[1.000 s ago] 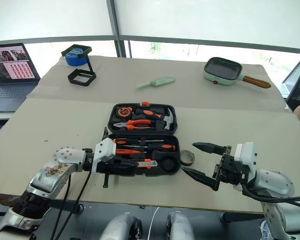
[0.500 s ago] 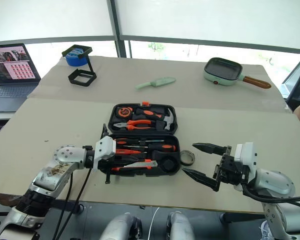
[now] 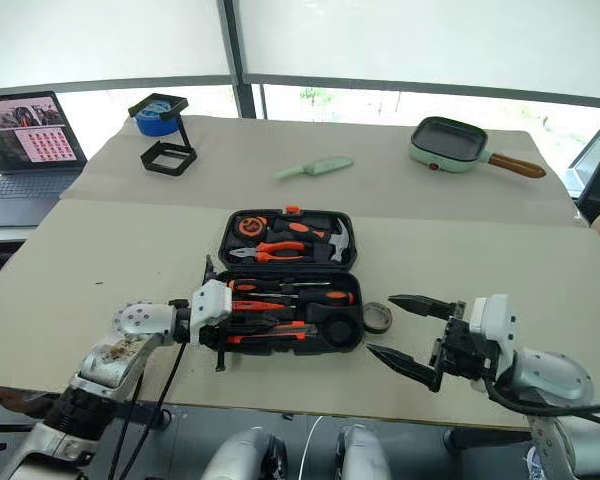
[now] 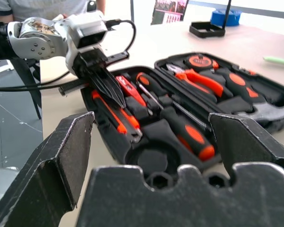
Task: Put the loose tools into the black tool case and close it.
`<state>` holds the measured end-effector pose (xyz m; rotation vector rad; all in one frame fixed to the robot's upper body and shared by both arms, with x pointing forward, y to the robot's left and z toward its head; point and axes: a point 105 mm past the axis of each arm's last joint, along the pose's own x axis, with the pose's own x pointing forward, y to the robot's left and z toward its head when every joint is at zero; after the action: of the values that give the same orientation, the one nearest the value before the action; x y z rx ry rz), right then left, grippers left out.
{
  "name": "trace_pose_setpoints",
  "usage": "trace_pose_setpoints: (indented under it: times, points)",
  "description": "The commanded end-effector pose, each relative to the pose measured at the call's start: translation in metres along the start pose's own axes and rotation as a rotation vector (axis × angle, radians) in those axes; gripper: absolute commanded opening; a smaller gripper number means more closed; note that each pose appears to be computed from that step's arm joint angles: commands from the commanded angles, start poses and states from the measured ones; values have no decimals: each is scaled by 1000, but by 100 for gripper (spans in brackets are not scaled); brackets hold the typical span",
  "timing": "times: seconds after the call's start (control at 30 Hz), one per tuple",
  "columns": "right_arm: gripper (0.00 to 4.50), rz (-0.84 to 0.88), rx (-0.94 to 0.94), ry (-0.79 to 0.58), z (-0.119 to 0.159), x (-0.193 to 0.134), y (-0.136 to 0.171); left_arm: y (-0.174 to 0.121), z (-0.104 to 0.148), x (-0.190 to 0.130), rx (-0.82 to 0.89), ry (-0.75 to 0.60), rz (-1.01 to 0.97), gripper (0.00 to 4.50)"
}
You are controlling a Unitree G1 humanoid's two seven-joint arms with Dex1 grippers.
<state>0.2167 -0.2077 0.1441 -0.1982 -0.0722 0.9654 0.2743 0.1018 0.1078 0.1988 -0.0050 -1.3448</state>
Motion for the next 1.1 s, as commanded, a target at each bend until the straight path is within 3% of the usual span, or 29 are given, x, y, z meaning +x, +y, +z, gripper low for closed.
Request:
trace_pose_setpoints:
  times: [0.03,0.2,0.33,0.43,0.53,0.67,0.8,1.1]
  points:
    - [450,-100,-113,97,-22,-42,-10,6,41,-28,114,-134,25,138]
    - [450,-202,-132,190,-51,-75,-11,4,43,-64,141,-94,40,320]
    - [450,-166,-167,230,-60,-72,-7,5,29,-106,102,0,98,448]
    - [450,-123,-179,167,-46,-46,-12,0,14,-132,74,97,134,448]
    - [450,-5,-170,184,-36,-21,-8,-6,19,-137,45,72,139,448]
    - [450,148,-175,327,-27,17,-12,-15,29,-118,12,-4,70,448]
    - [450,310,-225,505,-41,34,-7,-18,33,-91,31,-53,25,448]
    - [450,372,-287,621,-56,59,-16,-28,30,-62,26,-96,-47,448]
